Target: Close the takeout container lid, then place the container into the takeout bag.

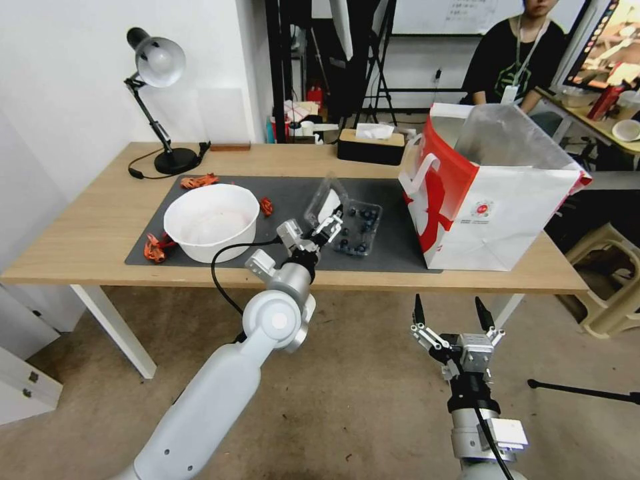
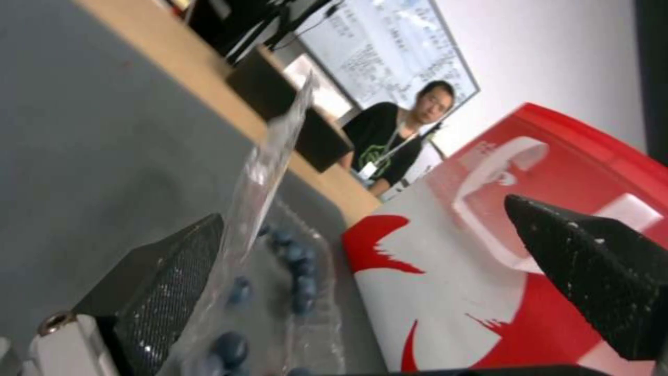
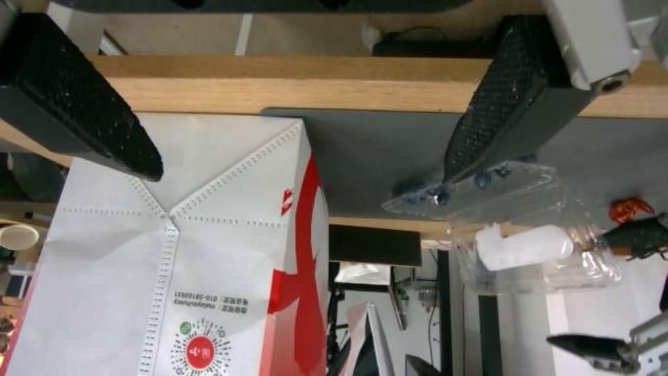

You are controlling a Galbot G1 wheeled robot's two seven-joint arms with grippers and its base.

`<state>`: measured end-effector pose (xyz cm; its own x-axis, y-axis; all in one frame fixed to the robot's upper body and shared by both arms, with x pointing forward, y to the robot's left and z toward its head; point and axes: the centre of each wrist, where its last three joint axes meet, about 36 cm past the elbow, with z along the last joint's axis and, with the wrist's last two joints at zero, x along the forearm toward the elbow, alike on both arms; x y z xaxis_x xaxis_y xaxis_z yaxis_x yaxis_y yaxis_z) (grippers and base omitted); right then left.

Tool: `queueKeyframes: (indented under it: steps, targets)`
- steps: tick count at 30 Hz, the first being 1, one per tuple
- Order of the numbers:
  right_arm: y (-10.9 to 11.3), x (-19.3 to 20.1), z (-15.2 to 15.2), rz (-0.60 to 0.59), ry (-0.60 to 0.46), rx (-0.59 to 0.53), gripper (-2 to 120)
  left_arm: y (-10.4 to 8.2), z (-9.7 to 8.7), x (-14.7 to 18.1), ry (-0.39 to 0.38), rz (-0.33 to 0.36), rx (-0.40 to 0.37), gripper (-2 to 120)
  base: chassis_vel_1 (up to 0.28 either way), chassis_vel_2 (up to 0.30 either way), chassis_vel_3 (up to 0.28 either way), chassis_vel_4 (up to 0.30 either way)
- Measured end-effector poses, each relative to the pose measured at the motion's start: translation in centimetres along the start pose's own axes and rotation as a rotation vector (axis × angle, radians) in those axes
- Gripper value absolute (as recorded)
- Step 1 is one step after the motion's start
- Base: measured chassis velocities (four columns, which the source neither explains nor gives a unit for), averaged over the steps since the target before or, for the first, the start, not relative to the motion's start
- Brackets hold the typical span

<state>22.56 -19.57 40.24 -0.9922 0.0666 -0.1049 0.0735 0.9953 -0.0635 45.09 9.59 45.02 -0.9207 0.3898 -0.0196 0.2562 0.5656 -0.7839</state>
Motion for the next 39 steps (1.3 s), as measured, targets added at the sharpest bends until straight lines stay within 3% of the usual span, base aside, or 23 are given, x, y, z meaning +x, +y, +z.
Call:
queueKeyframes:
  steps: [4, 10, 18, 24, 26, 29, 35, 39]
  targets:
    - [0.0, 0.0, 0.0, 0.0, -0.001, 0.002, 100, -0.1, 0.2, -0.1, -0.009, 0.041, -0.046, 100, 0.0, 0.0, 0.0, 0.0]
    - [0.0, 0.0, 0.0, 0.0, -0.002, 0.003, 100, -0.9, -0.1, -0.6, 0.001, 0.072, -0.045, 100, 0.0, 0.0, 0.0, 0.0]
    - [-0.1, 0.0, 0.0, 0.003, -0.003, 0.006, 100, -2.8, -0.9, -1.4, 0.071, 0.079, 0.079, 100, 0.0, 0.0, 0.0, 0.0]
    - [-0.3, -0.1, 0.1, 0.005, -0.004, 0.009, 100, -4.1, -1.6, -2.2, 0.149, 0.043, 0.206, 99, 0.0, 0.0, 0.0, 0.0]
    - [-0.3, -0.3, 0.0, 0.007, -0.006, 0.004, 100, -4.7, -1.9, -2.7, 0.193, 0.007, 0.28, 96, 0.0, 0.0, 0.0, 0.0]
    - [-0.4, -0.4, 0.1, 0.007, -0.008, 0.001, 100, -4.6, -1.9, -3.2, 0.218, -0.031, 0.319, 91, 0.0, 0.0, 0.0, 0.0]
    - [-0.4, -0.7, 0.0, 0.006, -0.009, -0.005, 100, -4.1, -1.7, -3.9, 0.242, -0.085, 0.337, 76, 0.0, 0.0, 0.0, 0.0]
    - [-0.5, -1.2, -0.1, 0.006, -0.008, -0.018, 100, -3.7, -1.2, -4.1, 0.268, -0.121, 0.338, 57, 0.0, 0.0, 0.0, 0.0]
